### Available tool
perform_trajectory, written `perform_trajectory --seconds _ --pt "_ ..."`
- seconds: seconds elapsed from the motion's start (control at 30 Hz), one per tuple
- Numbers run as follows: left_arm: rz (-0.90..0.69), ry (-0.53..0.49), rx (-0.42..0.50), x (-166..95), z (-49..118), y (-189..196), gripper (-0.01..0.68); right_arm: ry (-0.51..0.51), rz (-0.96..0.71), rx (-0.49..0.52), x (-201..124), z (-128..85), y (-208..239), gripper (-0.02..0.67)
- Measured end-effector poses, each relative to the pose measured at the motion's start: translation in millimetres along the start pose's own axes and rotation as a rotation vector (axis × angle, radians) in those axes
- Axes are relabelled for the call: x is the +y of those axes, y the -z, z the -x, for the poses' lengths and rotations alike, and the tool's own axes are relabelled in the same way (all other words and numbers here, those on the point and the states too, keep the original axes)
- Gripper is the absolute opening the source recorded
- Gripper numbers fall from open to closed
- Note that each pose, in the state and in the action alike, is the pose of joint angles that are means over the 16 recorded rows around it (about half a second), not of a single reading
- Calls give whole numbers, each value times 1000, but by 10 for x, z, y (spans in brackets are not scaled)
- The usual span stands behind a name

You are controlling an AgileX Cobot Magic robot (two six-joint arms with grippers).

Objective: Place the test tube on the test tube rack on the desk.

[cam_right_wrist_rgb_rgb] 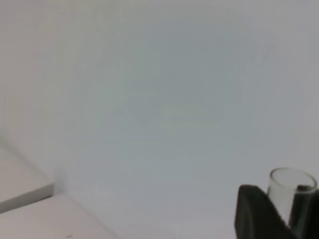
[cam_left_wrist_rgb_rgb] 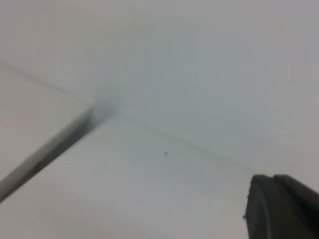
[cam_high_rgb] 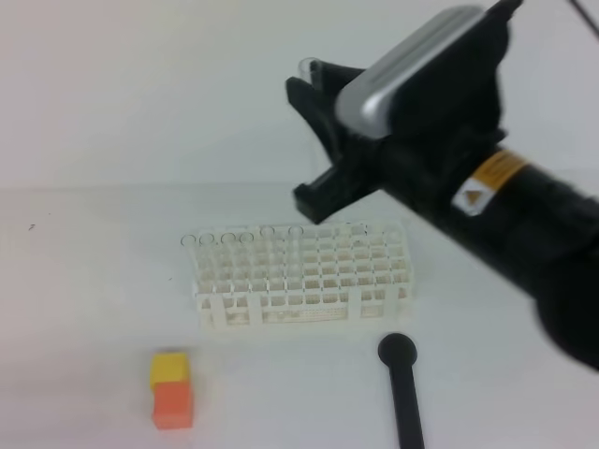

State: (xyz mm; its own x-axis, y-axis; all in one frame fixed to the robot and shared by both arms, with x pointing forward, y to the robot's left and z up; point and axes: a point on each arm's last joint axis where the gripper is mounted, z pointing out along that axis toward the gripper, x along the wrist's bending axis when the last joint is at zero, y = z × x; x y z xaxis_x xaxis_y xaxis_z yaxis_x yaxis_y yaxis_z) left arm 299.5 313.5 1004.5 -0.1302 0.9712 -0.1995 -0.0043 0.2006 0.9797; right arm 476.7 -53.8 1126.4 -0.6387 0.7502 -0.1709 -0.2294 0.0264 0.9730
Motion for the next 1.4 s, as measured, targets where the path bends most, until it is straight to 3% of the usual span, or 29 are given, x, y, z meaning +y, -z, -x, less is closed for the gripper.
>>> perform_trajectory --seconds 0.33,0.63,0.97,1.4 --pt "-45 -98 -115 -47 96 6 -1 16 49 -205 -630 -175 -284 126" --pt "-31 -144 -151 -97 117 -1 -1 7 16 -355 -943 -198 -314 126" --pt "-138 -141 -179 -389 99 -14 -1 -35 -37 -415 -1172 -257 -315 126" --pt "-340 -27 -166 -621 78 23 -1 -85 -102 -466 -1435 -383 -289 126"
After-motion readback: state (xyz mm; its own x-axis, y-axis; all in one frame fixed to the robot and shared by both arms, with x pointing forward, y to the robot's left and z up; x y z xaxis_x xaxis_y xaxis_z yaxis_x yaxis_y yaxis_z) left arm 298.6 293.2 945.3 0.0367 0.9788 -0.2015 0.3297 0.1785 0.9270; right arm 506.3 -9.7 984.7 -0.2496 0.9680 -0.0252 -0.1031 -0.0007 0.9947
